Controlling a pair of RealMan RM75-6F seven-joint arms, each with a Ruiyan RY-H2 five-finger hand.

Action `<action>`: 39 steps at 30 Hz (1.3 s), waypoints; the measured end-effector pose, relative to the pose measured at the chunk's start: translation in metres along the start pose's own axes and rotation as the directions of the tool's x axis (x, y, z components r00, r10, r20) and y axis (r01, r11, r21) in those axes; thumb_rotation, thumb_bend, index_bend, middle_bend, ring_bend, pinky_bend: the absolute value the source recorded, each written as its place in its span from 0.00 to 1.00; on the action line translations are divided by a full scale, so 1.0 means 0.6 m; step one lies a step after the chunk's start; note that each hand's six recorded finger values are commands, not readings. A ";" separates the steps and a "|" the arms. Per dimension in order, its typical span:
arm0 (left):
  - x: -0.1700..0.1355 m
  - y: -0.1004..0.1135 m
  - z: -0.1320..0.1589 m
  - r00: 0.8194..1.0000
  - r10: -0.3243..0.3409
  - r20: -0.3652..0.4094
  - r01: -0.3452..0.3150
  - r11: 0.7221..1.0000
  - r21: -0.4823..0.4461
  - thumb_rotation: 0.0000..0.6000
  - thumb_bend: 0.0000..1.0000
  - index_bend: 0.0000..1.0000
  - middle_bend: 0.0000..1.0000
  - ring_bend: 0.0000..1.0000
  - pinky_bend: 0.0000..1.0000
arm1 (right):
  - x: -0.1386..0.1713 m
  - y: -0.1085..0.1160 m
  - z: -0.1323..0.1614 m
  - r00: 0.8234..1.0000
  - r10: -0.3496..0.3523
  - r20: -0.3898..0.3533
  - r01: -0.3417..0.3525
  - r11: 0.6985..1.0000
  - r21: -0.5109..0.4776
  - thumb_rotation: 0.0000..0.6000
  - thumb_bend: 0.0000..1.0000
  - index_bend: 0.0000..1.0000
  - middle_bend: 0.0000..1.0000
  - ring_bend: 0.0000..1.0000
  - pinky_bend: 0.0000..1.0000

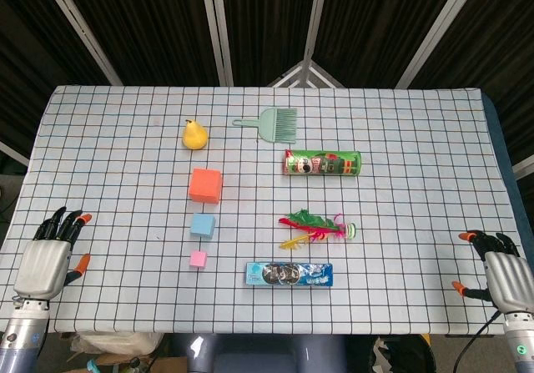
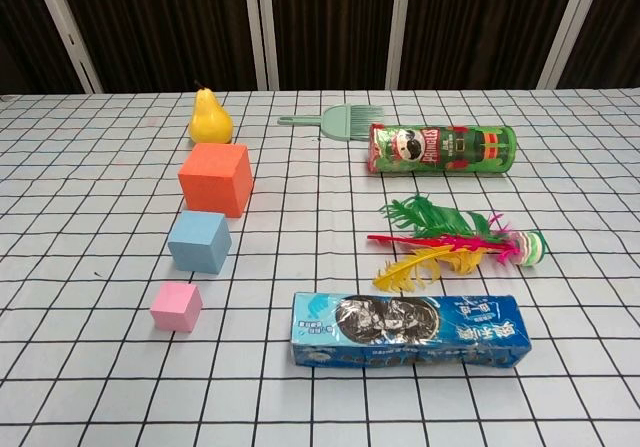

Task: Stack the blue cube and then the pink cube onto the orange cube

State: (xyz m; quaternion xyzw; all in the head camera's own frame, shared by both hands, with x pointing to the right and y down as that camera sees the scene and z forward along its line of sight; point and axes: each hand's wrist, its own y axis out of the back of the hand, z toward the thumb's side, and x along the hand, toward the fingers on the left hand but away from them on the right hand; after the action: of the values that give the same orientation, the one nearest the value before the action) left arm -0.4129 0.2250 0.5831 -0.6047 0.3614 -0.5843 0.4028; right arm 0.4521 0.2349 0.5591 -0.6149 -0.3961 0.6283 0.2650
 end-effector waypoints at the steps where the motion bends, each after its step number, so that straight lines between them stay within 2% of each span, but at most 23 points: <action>1: 0.000 0.001 0.000 1.000 0.003 -0.001 -0.003 1.000 0.001 1.00 0.37 0.17 0.13 0.06 0.17 | 0.000 0.000 0.000 1.000 0.000 0.000 0.000 1.000 0.001 1.00 0.17 0.25 0.20 0.19 0.10; 15: -0.015 0.011 0.013 0.999 0.025 0.034 -0.024 1.000 -0.012 1.00 0.37 0.17 0.13 0.06 0.17 | 0.008 0.008 0.004 1.000 -0.015 -0.009 0.015 1.000 0.002 1.00 0.17 0.25 0.20 0.19 0.10; 21: -0.008 0.007 0.001 1.000 0.013 0.008 -0.013 1.000 -0.018 1.00 0.37 0.17 0.13 0.06 0.17 | 0.007 0.002 0.001 1.000 0.003 -0.002 -0.003 1.000 0.010 1.00 0.17 0.25 0.20 0.19 0.10; 26: -0.003 0.007 -0.001 0.999 0.032 -0.014 -0.032 0.999 -0.022 1.00 0.36 0.17 0.13 0.06 0.17 | 0.006 0.005 0.002 1.000 -0.006 -0.007 0.006 1.000 0.006 1.00 0.17 0.25 0.20 0.19 0.10; 30: 0.001 0.006 0.005 0.999 0.043 -0.016 -0.043 0.998 -0.034 1.00 0.33 0.16 0.19 0.10 0.18 | 0.006 0.001 0.000 1.000 0.008 -0.003 -0.008 1.000 0.004 1.00 0.17 0.25 0.20 0.19 0.10; 32: 0.002 0.006 0.011 0.999 0.044 -0.009 -0.044 0.998 -0.045 1.00 0.32 0.16 0.25 0.15 0.23 | 0.006 0.003 -0.002 1.000 0.004 0.000 -0.004 1.000 -0.001 1.00 0.17 0.25 0.20 0.19 0.10; 34: 0.005 0.008 0.023 0.999 0.047 0.007 -0.047 0.997 -0.061 1.00 0.31 0.16 0.34 0.24 0.36 | 0.006 0.005 -0.006 1.000 -0.001 0.006 0.001 1.000 -0.007 1.00 0.17 0.25 0.20 0.19 0.10; 36: 0.009 0.013 0.035 0.998 0.054 0.021 -0.052 0.996 -0.070 1.00 0.31 0.16 0.47 0.36 0.52 | 0.006 0.006 -0.008 1.000 -0.002 0.008 0.002 1.000 -0.011 1.00 0.17 0.25 0.20 0.19 0.10; 37: 0.013 0.016 0.043 0.998 0.060 0.030 -0.058 0.996 -0.071 1.00 0.31 0.17 0.57 0.46 0.62 | 0.006 0.006 -0.008 1.000 -0.002 0.007 0.002 1.000 -0.013 1.00 0.17 0.25 0.20 0.19 0.10; 39: 0.020 0.024 0.057 0.996 0.079 0.045 -0.075 0.995 -0.070 1.00 0.30 0.19 0.69 0.57 0.73 | 0.006 0.008 -0.007 1.000 -0.004 0.003 0.004 1.000 -0.018 1.00 0.17 0.25 0.20 0.19 0.10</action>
State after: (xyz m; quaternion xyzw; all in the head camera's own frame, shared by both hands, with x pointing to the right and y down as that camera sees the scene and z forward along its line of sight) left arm -0.3776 0.2102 0.5750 -0.6175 0.3946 -0.5410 0.4126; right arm 0.4567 0.2360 0.5537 -0.6156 -0.4034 0.6251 0.2599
